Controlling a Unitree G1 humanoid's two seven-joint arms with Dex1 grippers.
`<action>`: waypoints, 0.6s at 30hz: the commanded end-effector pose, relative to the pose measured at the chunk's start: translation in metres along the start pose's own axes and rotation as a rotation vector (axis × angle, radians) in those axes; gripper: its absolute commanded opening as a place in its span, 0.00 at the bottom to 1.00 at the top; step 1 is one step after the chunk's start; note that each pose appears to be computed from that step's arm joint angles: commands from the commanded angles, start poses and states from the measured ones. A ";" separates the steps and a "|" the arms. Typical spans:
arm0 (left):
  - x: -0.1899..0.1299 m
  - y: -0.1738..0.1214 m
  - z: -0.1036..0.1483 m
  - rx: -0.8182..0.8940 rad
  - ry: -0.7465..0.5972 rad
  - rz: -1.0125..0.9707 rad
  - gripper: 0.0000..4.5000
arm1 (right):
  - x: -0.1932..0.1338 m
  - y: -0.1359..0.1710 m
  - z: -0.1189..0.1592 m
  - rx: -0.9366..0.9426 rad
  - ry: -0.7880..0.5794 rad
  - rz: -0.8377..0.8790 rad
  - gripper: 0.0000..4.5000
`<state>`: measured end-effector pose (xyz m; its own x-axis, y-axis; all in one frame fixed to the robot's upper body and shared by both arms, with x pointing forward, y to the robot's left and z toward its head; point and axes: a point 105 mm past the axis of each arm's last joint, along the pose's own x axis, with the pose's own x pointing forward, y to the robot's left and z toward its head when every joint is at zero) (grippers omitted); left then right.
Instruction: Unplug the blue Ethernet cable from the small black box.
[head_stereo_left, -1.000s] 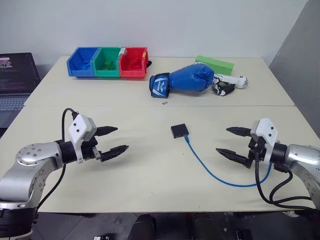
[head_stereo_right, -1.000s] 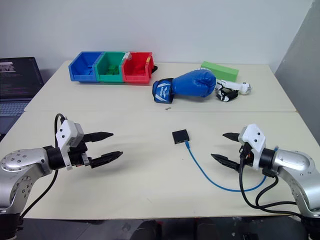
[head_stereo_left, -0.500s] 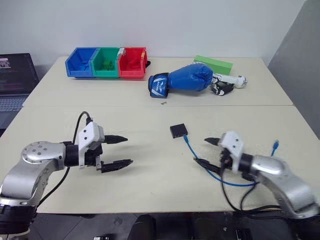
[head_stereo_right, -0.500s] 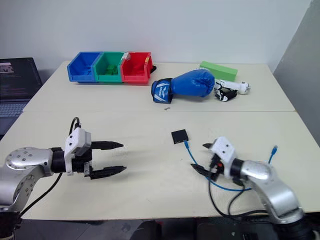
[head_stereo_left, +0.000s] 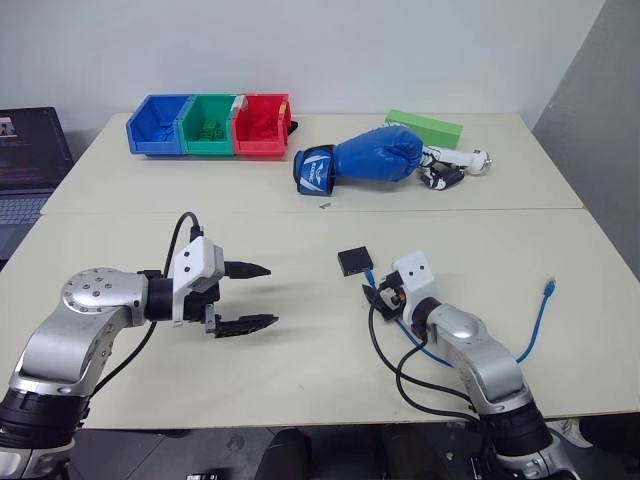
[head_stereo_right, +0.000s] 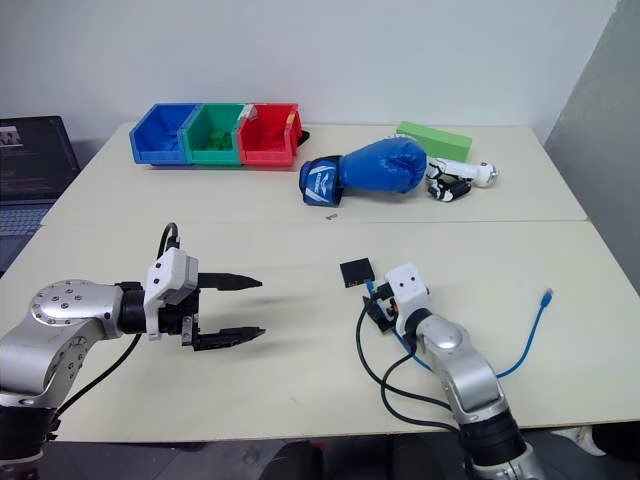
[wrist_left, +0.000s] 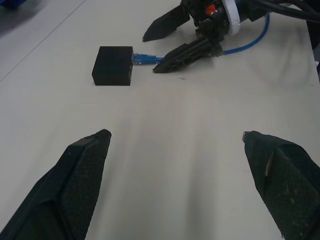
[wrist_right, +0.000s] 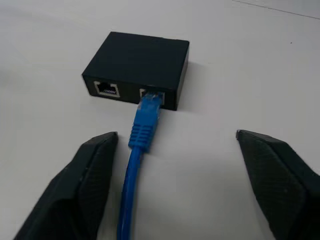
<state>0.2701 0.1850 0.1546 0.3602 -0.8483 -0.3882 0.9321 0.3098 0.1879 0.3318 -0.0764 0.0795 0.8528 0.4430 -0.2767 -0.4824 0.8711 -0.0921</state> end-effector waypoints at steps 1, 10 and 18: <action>0.000 0.000 0.007 0.020 -0.017 0.002 1.00 | 0.002 -0.003 0.006 -0.017 -0.010 -0.025 0.67; -0.001 0.009 0.005 -0.041 -0.036 0.057 1.00 | -0.002 -0.005 0.012 -0.093 -0.016 0.012 0.23; 0.007 0.024 0.009 -0.353 -0.166 0.066 1.00 | -0.020 -0.014 0.045 -0.394 -0.134 0.236 0.03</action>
<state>0.2937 0.1849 0.1535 0.4404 -0.8566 -0.2689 0.8727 0.4788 -0.0959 0.3341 -0.1027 0.1004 0.7690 0.5643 -0.3004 -0.6388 0.6958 -0.3283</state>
